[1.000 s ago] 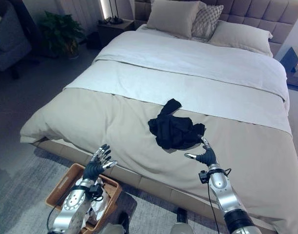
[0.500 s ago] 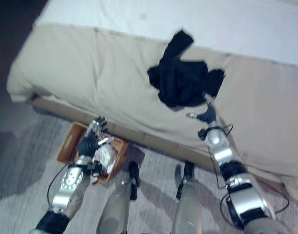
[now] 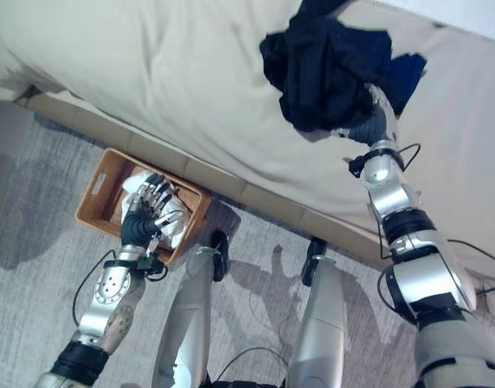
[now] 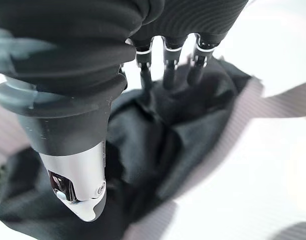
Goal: Pick up clothes into the bucket
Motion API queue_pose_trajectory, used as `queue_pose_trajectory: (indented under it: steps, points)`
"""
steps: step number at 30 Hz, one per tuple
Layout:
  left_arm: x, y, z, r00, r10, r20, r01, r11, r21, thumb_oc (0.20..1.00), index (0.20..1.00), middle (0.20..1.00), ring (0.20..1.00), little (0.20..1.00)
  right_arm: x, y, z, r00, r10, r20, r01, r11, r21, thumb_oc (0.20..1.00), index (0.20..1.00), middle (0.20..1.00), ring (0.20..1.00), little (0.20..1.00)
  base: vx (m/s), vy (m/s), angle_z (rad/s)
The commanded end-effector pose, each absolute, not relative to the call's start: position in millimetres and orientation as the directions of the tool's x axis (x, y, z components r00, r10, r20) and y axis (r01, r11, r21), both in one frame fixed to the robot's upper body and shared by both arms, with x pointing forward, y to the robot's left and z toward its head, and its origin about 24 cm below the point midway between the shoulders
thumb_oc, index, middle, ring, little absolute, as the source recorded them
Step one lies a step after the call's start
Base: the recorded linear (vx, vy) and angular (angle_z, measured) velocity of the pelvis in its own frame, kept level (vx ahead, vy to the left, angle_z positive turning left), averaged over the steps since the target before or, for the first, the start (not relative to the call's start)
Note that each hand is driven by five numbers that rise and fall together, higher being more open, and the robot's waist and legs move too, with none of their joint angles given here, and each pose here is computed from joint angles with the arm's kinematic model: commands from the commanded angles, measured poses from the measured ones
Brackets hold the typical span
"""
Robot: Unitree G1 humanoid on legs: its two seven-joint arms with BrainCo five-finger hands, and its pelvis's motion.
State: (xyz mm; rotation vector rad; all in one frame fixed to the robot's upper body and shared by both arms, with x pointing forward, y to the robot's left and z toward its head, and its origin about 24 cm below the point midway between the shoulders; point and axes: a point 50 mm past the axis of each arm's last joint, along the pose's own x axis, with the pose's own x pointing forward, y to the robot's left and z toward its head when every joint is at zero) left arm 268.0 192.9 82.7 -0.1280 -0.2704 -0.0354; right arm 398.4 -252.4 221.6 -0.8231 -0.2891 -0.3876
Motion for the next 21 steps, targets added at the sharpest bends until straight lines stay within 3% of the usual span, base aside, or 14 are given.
queue_pose_trajectory:
  steps: [1,4,11,21]
  points:
    - [257.4,194.6,103.4,0.919,0.003,0.394,0.066,0.984,-0.163,1.0,1.0,1.0,1.0,1.0,396.9,-271.6,243.7,0.863,-0.257,0.435,0.502,0.54,-0.676,1.0,1.0,1.0,1.0,1.0,-0.04,-0.004,0.1]
    - [254.6,191.1,112.1,0.903,-0.03,0.43,0.102,0.984,-0.146,1.0,1.0,1.0,1.0,1.0,395.8,-282.2,267.6,0.85,-0.247,0.466,0.527,0.398,-0.75,1.0,1.0,1.0,1.0,1.0,-0.02,-0.014,0.16]
    - [257.1,189.8,123.6,0.877,-0.035,0.479,0.116,0.983,-0.141,1.0,1.0,1.0,1.0,1.0,390.1,-298.9,302.1,0.82,-0.267,0.507,0.564,0.223,-0.795,1.0,1.0,1.0,1.0,1.0,0.0,0.003,0.06]
    - [258.7,185.2,127.2,0.865,0.015,0.501,0.095,0.977,-0.193,1.0,1.0,1.0,1.0,1.0,393.3,-287.9,311.6,0.806,-0.241,0.541,0.584,0.173,-0.793,1.0,1.0,1.0,1.0,1.0,0.01,0.004,0.04]
